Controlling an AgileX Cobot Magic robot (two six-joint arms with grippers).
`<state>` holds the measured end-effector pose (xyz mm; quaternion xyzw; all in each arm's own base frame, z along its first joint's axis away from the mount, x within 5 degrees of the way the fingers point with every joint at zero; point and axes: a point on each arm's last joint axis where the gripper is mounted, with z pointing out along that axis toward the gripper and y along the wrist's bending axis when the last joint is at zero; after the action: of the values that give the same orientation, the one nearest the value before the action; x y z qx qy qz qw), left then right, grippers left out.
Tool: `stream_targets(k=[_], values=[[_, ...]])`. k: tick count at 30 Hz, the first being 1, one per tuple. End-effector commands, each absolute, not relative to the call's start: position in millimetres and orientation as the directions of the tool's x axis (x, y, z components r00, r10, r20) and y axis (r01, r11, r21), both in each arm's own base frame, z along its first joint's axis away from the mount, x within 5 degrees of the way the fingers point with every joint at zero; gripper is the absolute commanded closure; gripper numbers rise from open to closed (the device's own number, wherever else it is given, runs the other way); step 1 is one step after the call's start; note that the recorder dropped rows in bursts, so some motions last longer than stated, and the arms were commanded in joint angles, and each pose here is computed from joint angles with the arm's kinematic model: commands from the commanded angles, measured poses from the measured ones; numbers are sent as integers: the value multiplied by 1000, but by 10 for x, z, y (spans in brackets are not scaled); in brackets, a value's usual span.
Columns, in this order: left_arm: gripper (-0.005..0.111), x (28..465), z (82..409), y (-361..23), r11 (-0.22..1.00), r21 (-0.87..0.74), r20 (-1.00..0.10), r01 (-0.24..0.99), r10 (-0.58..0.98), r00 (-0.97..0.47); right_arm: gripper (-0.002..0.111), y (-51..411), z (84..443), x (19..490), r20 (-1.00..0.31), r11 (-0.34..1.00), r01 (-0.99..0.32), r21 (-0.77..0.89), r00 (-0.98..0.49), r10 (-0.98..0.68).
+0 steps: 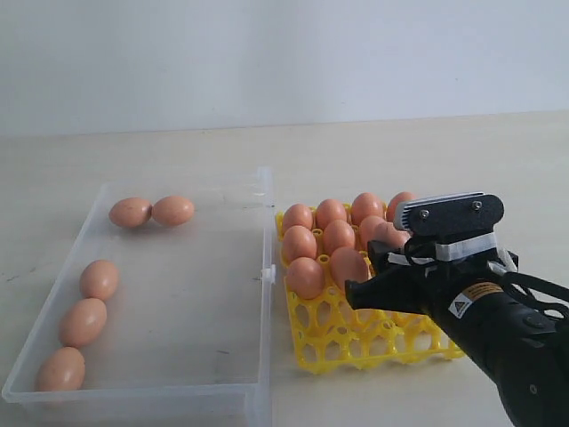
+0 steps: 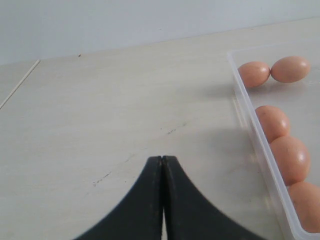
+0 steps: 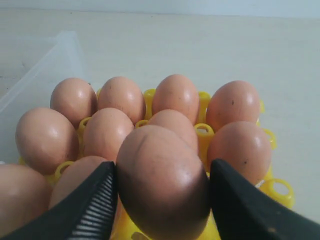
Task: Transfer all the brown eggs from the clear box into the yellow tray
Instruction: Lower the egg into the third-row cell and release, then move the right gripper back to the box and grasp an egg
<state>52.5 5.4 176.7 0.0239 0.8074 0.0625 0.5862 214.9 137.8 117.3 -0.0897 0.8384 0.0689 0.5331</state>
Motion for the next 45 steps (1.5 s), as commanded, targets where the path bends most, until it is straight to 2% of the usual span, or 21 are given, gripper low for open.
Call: stream_targets(k=[1,4,7,9,13,14,15,20,23,29,33,37,41,45], values=[[107,524,1792,49,992,120,-950,-31,106,-293,47,1365,1173,2170,-906,978,-208,26,-418,-65],[107,524,1792,49,992,122,-950,-30,108,-293,44,1345,1209,2173,-910,981,-191,17,-409,-64],[107,524,1792,49,992,122,-950,-30,108,-293,52,1331,1375,2165,-931,979,-205,-4,-357,-78],[107,524,1792,49,992,122,-950,-30,108,-293,64,1325,1543,2147,-945,974,-228,-17,-315,-90],[107,524,1792,49,992,120,-950,-30,106,-293,103,1373,1944,2106,-963,948,-316,-26,-245,-108],[107,524,1792,49,992,120,-950,-30,106,-293,108,1407,2021,2108,-961,940,-341,-21,-251,-112],[107,524,1792,49,992,120,-950,-30,106,-293,108,1451,2088,2125,-959,930,-367,-25,-255,-126],[107,524,1792,49,992,120,-950,-30,106,-293,108,1778,2158,2221,-869,837,-547,-12,-409,-280],[107,524,1792,49,992,120,-950,-30,106,-293,108,1912,2048,2290,-810,809,-588,14,-481,-335],[107,524,1792,49,992,120,-950,-30,106,-293,108,1958,1902,2385,-802,783,-615,-88,-423,-423],[107,524,1792,49,992,120,-950,-30,106,-293,107,1979,1973,2436,-830,802,-592,-82,-404,-383],[107,524,1792,49,992,120,-950,-30,106,-293,92,2223,2110,2439,-801,757,-653,15,-461,-382],[107,524,1792,49,992,120,-950,-30,106,-293,63,2621,2175,2479,-790,703,-708,62,-465,-398],[107,524,1792,49,992,120,-950,-30,106,-293,55,3076,2078,2638,-771,671,-734,106,-486,-411]])
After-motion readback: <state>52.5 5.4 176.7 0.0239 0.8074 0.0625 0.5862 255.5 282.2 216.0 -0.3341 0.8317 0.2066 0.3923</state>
